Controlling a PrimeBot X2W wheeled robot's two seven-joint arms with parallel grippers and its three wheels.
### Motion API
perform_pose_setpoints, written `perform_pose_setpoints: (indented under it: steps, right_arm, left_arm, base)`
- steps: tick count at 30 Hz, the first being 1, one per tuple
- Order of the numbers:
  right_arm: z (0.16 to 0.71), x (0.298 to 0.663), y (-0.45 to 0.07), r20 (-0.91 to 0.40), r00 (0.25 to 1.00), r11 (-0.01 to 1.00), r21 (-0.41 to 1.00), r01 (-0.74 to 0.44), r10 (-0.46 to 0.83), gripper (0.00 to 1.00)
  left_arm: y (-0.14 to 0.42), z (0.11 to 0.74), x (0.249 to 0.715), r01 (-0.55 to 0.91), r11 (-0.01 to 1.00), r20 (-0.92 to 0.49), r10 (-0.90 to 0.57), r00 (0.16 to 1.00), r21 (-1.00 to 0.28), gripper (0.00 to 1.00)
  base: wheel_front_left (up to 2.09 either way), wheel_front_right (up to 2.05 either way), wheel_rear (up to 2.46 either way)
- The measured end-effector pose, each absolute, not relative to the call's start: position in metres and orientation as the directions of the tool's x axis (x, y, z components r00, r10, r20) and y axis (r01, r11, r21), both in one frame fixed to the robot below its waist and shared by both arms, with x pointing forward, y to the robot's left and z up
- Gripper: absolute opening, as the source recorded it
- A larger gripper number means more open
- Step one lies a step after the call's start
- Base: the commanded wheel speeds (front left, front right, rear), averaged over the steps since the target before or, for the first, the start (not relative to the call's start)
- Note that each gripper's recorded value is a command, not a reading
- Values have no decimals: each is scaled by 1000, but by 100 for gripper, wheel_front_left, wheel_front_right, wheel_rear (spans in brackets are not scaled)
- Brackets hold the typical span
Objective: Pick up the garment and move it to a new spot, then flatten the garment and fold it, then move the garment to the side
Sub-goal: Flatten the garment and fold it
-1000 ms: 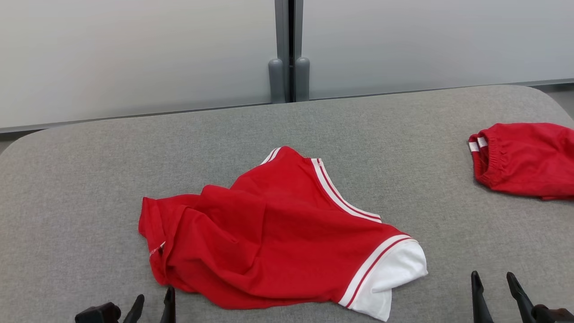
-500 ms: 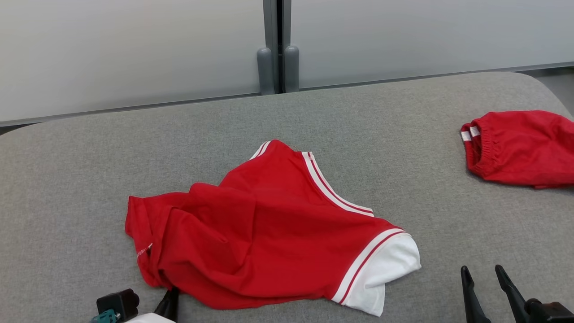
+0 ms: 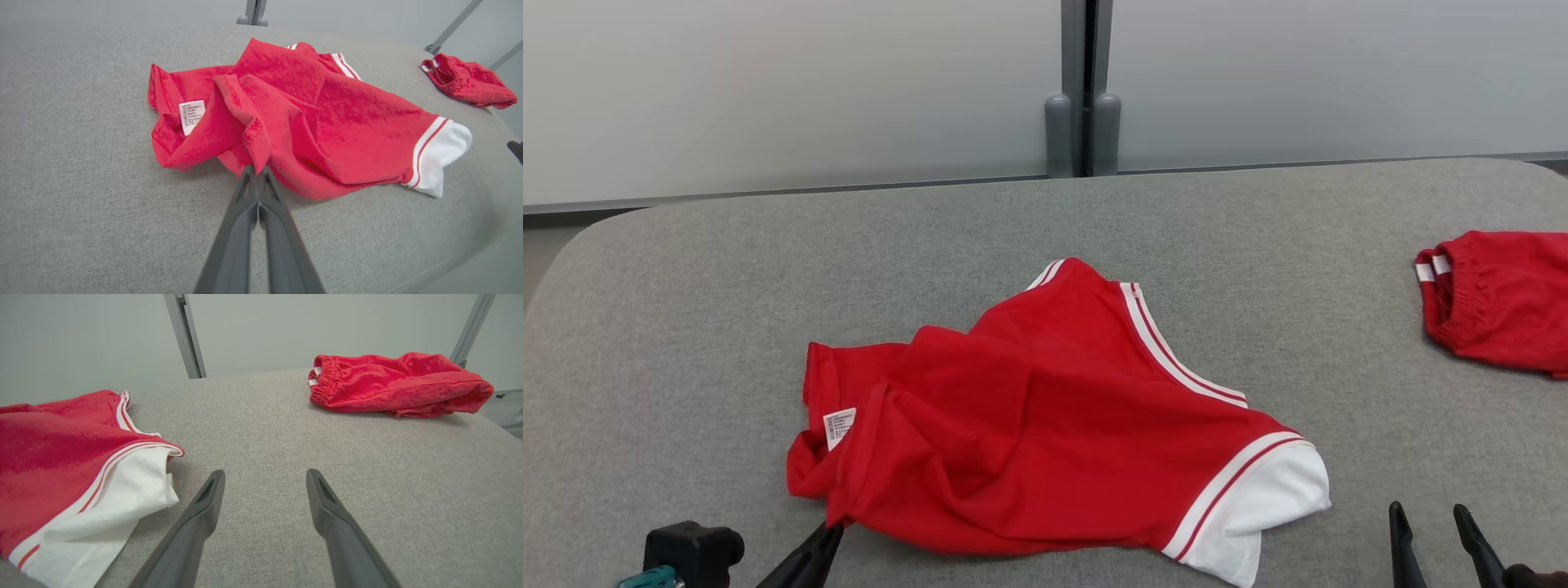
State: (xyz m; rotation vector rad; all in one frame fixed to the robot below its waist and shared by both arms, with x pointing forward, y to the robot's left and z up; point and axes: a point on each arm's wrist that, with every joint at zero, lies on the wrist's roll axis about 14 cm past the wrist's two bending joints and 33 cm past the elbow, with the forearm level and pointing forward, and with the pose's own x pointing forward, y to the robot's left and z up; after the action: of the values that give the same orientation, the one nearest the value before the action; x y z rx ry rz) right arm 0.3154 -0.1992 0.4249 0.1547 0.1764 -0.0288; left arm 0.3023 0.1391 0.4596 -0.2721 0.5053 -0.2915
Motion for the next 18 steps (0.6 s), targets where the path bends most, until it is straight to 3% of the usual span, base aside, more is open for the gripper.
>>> perform_pose_setpoints:
  steps: [6,10,14,18]
  right_arm:
    - [428,329,-185,-162,986,988,157,-7,33,100]
    - [427,331,-184,-167,985,988,157,-8,35,100]
    - [421,332,-187,-186,982,988,155,2,27,100]
    - [417,334,-187,-198,980,988,156,6,25,100]
  left_arm:
    - [144,483,263,303,917,-529,-398,750,-260,0]
    - [138,484,240,338,897,-597,-441,671,-284,0]
    - [154,458,230,274,916,-693,-400,599,-292,0]
    - [168,434,246,147,930,-715,-354,603,-337,0]
  base:
    - [0,0,0]
    - [0,0,0]
    - [0,0,0]
    - [0,0,0]
